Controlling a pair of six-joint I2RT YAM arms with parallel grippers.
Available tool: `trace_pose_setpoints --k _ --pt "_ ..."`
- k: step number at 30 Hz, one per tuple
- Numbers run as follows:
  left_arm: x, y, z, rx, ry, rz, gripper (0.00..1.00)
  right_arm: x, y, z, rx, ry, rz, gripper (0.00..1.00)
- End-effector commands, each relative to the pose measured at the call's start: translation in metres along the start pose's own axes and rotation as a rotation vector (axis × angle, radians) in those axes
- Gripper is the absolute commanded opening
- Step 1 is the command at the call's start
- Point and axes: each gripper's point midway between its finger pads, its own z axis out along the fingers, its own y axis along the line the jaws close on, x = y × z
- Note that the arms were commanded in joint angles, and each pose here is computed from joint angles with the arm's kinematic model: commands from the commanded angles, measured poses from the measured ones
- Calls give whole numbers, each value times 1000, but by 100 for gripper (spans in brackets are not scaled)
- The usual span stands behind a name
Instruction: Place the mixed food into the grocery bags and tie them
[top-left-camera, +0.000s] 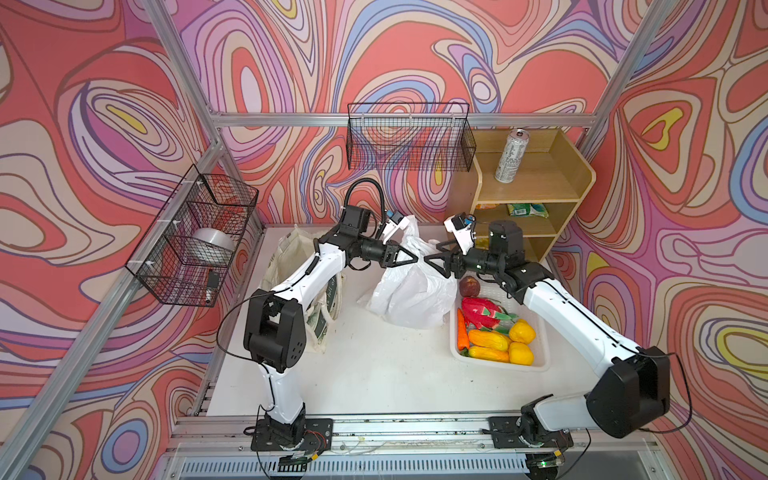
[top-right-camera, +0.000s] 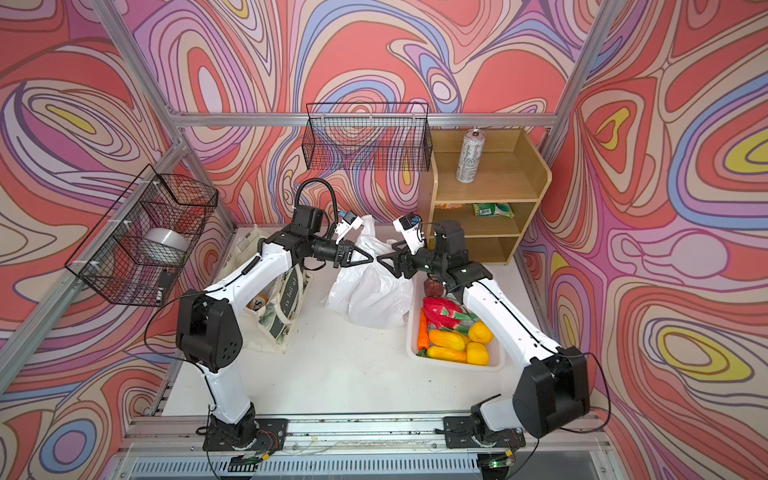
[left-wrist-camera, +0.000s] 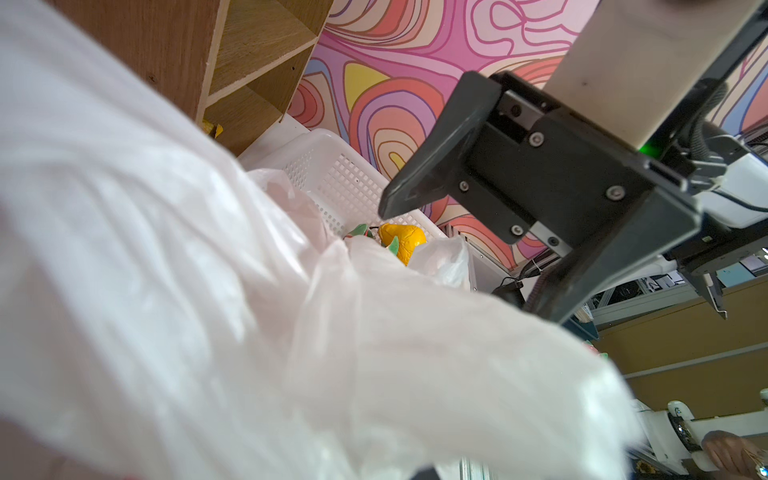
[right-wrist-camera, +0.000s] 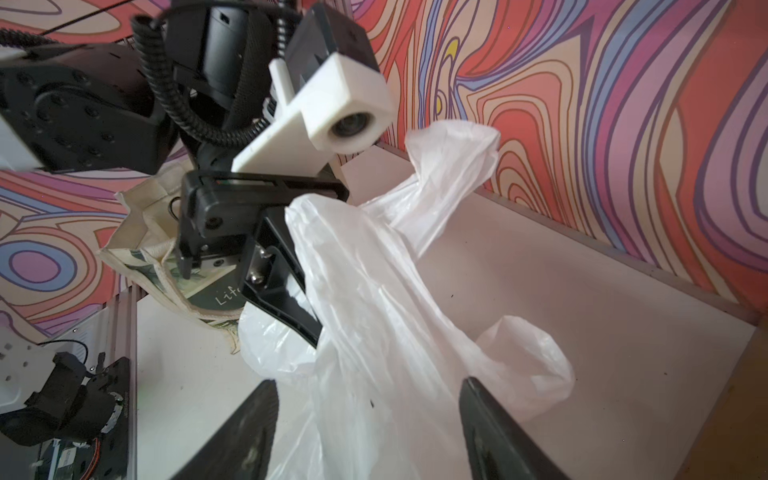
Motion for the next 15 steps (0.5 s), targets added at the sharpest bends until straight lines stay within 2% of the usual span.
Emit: trace_pose_setpoints --k 1,6,8,9,11,13,14,15 --pt "-9 -14 -4 21 -6 51 0 3 4 9 -58 12 4 71" --pt "-11 -13 -4 20 -8 49 0 9 14 15 -147 43 33 69" --pt "-12 -14 -4 20 -8 48 0 15 13 16 -145 54 38 63" --pt "-12 -14 -4 19 -9 53 0 16 13 16 -144 59 40 56" --pt "-14 -14 -4 18 -9 53 0 19 11 16 -132 70 40 27" --pt "-13 -15 -4 17 -4 53 0 19 9 15 -110 70 37 6" --pt "-13 -16 -5 12 1 58 0 18 7 14 -97 67 31 1" --pt "-12 -15 -6 2 6 61 0 17 5 13 -81 63 26 1"
